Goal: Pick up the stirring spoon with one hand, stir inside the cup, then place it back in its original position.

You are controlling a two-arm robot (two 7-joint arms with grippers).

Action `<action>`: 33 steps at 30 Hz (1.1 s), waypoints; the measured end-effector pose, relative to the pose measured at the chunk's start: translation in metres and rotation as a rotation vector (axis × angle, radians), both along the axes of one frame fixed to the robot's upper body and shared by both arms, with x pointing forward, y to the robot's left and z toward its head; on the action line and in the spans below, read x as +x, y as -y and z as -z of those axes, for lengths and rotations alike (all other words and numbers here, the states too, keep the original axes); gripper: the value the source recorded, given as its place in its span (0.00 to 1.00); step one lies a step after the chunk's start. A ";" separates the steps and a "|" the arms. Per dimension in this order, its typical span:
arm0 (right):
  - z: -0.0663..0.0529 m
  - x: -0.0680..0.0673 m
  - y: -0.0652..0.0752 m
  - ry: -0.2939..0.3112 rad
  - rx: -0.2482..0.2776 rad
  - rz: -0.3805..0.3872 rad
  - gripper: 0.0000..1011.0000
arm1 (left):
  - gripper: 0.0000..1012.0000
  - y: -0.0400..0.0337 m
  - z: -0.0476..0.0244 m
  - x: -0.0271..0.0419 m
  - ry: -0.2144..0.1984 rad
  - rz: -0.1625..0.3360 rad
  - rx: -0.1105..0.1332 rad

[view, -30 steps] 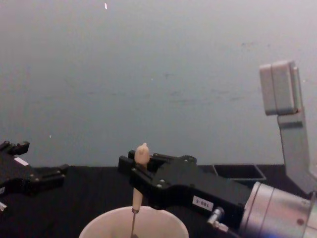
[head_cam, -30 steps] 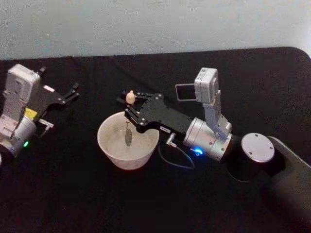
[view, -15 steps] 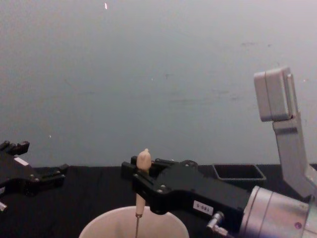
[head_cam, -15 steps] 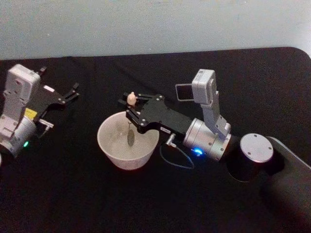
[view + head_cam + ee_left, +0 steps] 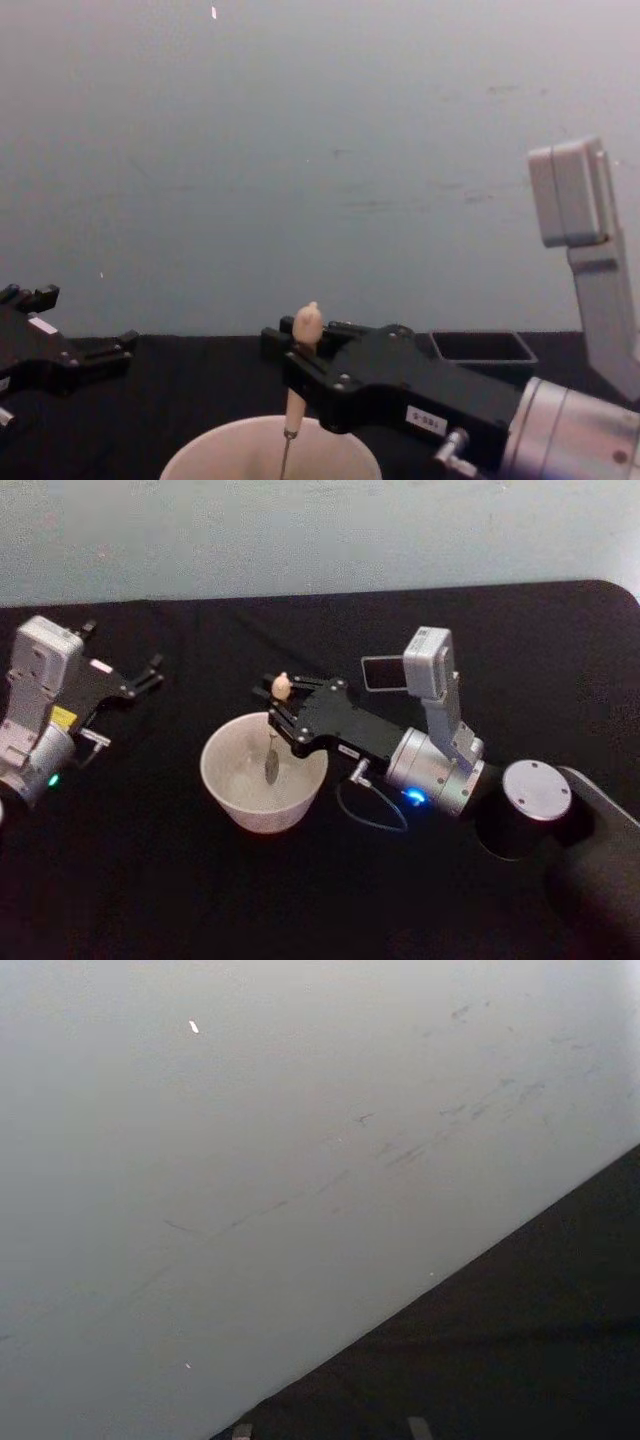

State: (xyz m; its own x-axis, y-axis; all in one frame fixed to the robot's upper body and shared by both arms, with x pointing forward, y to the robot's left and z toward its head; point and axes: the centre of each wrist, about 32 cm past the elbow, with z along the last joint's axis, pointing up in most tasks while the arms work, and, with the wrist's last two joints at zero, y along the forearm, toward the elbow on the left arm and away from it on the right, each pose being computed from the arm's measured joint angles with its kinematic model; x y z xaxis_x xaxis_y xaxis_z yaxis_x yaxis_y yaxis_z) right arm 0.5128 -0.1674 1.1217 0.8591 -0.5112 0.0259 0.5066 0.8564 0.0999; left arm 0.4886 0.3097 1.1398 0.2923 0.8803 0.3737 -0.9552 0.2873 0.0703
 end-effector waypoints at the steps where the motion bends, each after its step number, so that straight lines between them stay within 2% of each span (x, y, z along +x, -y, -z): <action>1: 0.000 0.000 0.001 0.000 0.000 0.001 0.16 | 0.99 0.0000 0.0000 0.0000 0.000 0.000 0.000; 19: -0.008 -0.010 0.012 0.018 0.016 0.005 0.16 | 0.99 0.0000 0.0000 0.0000 0.000 0.000 0.000; 33: -0.008 -0.020 0.017 0.017 0.001 -0.013 0.16 | 0.99 0.0000 0.0000 0.0000 0.000 0.000 0.000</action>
